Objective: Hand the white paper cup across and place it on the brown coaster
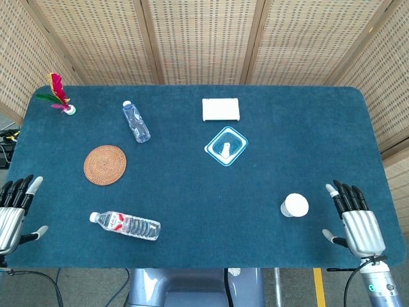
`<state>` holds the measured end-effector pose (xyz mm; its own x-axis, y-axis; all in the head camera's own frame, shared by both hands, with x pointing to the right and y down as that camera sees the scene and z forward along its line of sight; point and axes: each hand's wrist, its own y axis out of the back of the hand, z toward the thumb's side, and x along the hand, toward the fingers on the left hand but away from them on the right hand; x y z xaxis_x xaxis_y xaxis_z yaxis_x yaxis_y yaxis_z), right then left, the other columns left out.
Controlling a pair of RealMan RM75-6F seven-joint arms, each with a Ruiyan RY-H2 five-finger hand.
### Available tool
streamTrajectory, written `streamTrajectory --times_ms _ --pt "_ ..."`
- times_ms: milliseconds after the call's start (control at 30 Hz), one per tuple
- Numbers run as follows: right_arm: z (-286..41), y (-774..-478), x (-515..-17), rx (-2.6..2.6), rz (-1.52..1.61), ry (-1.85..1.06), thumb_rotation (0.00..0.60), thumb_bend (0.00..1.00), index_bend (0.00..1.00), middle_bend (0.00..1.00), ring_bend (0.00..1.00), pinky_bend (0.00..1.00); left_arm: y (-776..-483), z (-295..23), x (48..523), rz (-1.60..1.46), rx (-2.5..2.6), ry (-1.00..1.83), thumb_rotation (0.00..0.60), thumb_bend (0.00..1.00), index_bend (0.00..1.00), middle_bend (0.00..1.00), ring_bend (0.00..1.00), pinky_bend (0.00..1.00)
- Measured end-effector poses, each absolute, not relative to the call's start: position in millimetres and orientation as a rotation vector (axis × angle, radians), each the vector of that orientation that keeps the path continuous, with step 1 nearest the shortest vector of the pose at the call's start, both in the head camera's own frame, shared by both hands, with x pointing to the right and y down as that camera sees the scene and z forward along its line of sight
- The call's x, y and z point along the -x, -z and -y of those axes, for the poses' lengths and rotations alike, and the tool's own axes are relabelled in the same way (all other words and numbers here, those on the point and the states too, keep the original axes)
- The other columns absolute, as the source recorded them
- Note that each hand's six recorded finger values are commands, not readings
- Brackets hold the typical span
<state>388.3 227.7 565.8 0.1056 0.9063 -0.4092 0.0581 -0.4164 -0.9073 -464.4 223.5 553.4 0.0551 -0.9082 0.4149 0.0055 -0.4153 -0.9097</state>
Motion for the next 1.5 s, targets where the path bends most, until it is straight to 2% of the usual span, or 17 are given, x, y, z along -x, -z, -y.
streamTrajectory --times_ms 333,533,1167,1267,1500 --pt "-230 -600 -357 1.743 0.819 -1.422 0.6 0.08 0.08 0.0 0.0 0.0 -556 -224 464 -0.928 1.553 1.474 0.6 0.08 0.0 0.0 0.0 0.0" --pt "-217 -617 -338 1.767 0.764 -1.429 0.6 0.08 0.1 0.0 0.0 0.0 -557 -224 462 -0.921 1.559 1.473 0.6 0.08 0.0 0.0 0.0 0.0" --pt "-193 -650 -338 1.786 0.679 -1.544 0.6 0.08 0.2 0.0 0.0 0.0 -561 -224 460 -0.906 1.564 1.481 0.6 0.09 0.0 0.0 0.0 0.0" --pt "-189 -655 -338 1.789 0.67 -1.551 0.6 0.08 0.24 0.01 0.0 0.0 -560 -224 461 -0.907 1.558 1.483 0.6 0.09 0.0 0.0 0.0 0.0" --pt "-184 -664 -338 1.78 0.666 -1.563 0.6 0.08 0.37 0.1 0.0 0.0 -560 -224 461 -0.906 1.558 1.481 0.6 0.09 0.0 0.0 0.0 0.0"
